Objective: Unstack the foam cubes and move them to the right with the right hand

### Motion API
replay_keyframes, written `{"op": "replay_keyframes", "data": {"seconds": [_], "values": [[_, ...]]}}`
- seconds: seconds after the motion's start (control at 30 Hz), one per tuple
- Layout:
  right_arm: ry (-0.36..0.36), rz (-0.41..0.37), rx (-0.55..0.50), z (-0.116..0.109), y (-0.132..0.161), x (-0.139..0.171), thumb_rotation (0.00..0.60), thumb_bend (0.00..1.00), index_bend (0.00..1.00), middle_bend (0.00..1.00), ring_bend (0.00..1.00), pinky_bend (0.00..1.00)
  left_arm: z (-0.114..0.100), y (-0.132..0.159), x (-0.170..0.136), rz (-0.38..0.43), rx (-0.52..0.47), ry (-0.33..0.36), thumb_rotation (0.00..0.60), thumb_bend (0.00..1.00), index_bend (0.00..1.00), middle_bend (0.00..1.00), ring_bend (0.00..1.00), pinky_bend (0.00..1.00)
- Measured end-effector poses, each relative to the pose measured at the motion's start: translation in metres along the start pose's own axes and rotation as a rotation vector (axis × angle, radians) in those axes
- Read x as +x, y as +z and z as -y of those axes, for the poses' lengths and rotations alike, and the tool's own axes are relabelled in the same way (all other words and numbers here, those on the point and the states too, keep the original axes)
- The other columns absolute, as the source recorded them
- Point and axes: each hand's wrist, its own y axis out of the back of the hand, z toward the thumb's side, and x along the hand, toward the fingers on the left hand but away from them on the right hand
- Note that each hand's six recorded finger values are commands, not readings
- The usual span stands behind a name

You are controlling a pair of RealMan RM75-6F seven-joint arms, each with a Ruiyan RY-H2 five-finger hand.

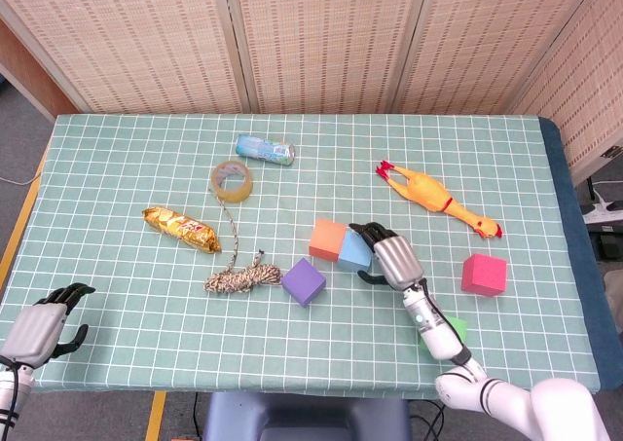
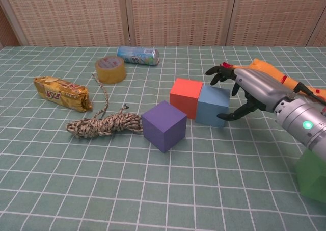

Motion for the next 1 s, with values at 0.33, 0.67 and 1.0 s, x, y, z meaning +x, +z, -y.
{"op": "replay_keyframes", "data": {"seconds": [0.33,0.67,1.0], "values": [[-0.027,-0.014,0.012,0.005,-0.002,-0.007,0.600,0.09,0.25,0.29,0.26,0.48,0.000,-0.001,0.000,-0.002,-0.001,0.001,0.600,0.47,0.21,0.17,0.19,0.37],[-0.039,-0.027,0.011,0.010,-0.001,-0.008,0.600,0.14,0.29,0.33,0.33,0.54,0.000,0.000,0.000,0.000,0.001,-0.001,0.600,0.46,0.21,0.17,0.19,0.37],[-0.099,-0.034,0.033,-0.001,-0.007,-0.004,0.600,0.29,0.41,0.45,0.49,0.70,-0.001,-0.001,-0.001,-0.002,-0.003,0.003,0.600,0.46,0.21,0.17,0.19,0.37]]}}
